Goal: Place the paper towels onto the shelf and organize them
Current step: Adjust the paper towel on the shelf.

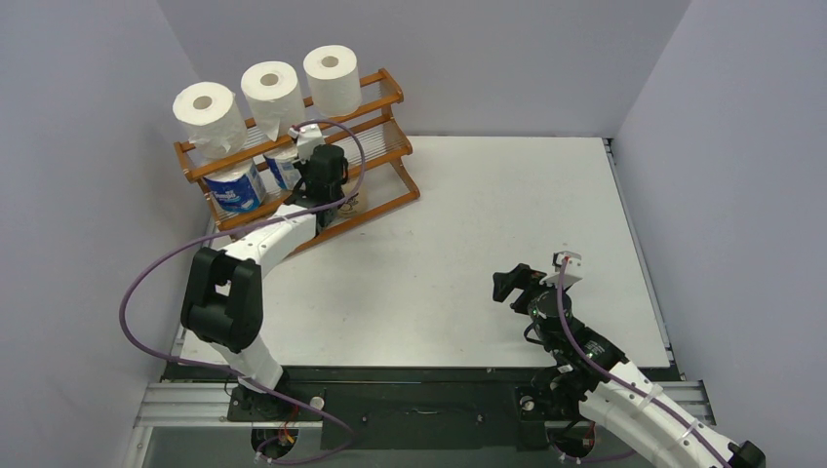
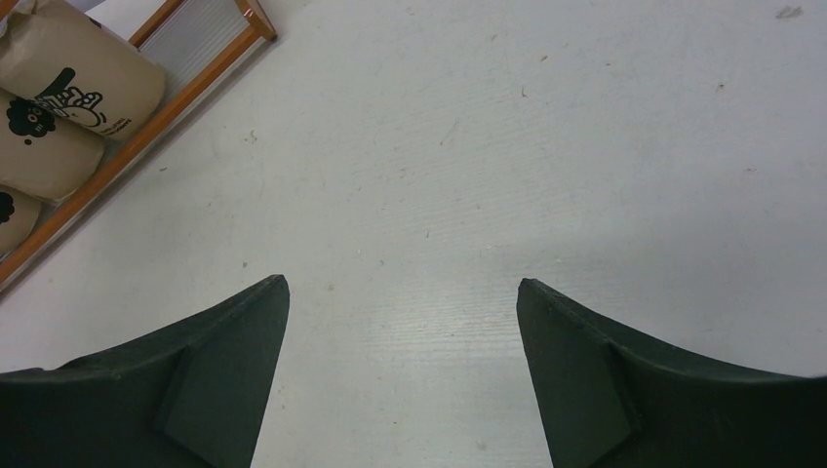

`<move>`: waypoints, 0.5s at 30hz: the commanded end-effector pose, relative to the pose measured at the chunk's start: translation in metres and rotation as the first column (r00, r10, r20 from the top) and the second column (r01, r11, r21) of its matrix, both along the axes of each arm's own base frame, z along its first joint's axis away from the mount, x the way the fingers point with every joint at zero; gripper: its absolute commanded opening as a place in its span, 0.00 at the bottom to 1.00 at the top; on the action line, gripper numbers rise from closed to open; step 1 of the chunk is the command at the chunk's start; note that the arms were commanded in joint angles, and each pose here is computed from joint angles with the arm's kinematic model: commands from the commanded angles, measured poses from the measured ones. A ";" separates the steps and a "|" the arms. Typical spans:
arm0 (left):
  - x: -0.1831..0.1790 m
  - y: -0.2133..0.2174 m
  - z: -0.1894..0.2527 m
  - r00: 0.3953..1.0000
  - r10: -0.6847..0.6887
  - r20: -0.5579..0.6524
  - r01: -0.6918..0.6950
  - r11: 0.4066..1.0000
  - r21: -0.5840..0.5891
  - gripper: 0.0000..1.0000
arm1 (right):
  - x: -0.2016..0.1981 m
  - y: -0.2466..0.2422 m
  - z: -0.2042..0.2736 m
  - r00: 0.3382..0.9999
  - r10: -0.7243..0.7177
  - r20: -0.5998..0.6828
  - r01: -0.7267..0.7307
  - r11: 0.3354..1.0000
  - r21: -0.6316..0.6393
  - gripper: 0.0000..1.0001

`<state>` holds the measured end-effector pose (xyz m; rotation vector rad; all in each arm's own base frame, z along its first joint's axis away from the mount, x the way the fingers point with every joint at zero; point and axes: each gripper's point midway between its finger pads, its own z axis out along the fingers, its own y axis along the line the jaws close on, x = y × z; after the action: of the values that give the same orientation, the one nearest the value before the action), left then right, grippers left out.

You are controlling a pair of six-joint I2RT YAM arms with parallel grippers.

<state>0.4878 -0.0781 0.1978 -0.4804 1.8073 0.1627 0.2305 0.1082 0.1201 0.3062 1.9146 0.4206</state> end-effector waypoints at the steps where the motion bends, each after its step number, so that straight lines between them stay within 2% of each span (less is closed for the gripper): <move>1: -0.001 0.001 0.028 0.998 0.002 0.070 0.000 0.999 -0.037 0.00 | 0.004 -0.002 0.004 1.000 -0.014 0.021 0.014 1.000 0.001 0.82; 8: -0.029 -0.026 0.045 0.990 -0.090 0.104 0.097 0.994 -0.059 0.00 | 0.003 -0.003 0.005 1.000 -0.019 0.024 0.018 1.000 0.003 0.82; 15: -0.095 -0.038 0.044 0.982 -0.163 0.101 0.170 0.983 -0.067 0.00 | 0.004 -0.002 0.005 1.000 -0.015 0.024 0.015 1.000 0.002 0.82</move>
<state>0.4231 -0.1170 0.2282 -0.3718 1.7849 0.0072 0.2304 0.1081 0.1200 0.3064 1.9148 0.4200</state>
